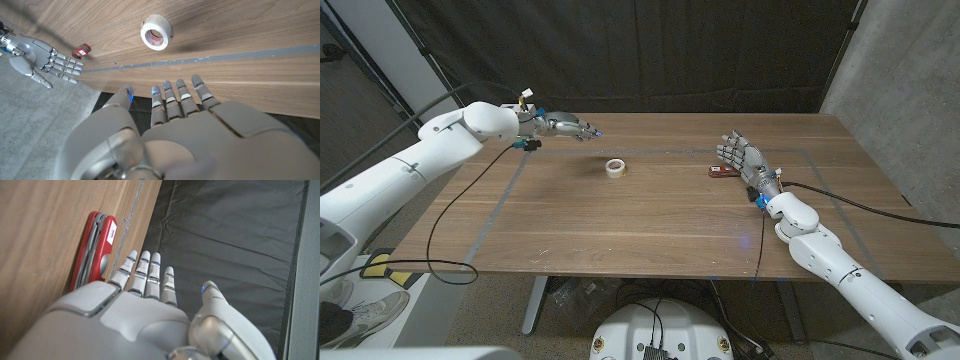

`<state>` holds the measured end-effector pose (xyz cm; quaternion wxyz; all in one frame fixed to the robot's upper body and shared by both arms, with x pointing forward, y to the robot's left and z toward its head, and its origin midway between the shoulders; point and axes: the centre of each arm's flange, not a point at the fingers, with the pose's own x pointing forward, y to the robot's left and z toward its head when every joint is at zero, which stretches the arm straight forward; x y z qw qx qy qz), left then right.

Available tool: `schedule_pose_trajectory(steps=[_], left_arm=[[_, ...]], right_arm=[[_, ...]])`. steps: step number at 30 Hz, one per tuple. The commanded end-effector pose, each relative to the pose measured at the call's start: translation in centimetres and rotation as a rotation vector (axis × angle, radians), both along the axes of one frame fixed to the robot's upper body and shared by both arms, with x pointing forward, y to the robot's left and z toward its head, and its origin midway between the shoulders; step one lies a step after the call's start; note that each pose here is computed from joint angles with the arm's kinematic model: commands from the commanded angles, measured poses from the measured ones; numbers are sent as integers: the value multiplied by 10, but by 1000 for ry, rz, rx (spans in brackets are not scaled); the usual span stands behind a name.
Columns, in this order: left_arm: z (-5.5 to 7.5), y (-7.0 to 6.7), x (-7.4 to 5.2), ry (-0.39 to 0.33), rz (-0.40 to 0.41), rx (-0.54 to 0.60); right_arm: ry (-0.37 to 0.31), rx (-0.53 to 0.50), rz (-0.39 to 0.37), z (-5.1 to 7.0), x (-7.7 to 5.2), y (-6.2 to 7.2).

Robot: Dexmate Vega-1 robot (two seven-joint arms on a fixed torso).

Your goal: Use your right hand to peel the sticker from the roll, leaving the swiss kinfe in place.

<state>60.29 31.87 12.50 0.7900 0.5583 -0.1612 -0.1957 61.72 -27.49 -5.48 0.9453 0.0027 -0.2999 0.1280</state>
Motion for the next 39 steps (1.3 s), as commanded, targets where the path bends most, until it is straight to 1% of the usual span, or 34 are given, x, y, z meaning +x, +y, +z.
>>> schedule_pose_trajectory(steps=[1,3,7,10,13,15,17,21,25,28,35,37,38,39], left_arm=[[15,-15,5,-22,65,188],[17,-20,3,-46,84,248],[22,-31,3,-91,115,346],[28,-42,4,-74,99,389],[32,-53,5,-98,67,407],[34,-61,5,-109,55,435],[36,-68,5,-137,54,468],[39,-78,4,-202,79,557],[37,-85,7,-234,87,608],[36,-88,6,-240,79,634],[36,-94,2,-298,72,685],[35,-96,-1,-328,72,719],[34,-98,-3,-358,74,754],[34,-98,-3,-360,74,755]], right_arm=[[-8,22,-26,-3,-2,-3],[1,14,-17,-3,-2,-3],[-1,21,-28,-1,-2,-5],[4,66,-21,0,2,-3],[-6,74,-17,1,4,2],[-7,65,3,2,5,4],[-16,57,-17,5,3,4],[-28,64,-37,8,0,0],[-26,69,-39,7,0,-2],[-20,78,-38,4,1,-3],[-23,77,-46,3,0,-4],[-22,79,-45,3,0,-5],[-23,79,-50,2,-1,-5],[-23,79,-50,2,-1,-5]])
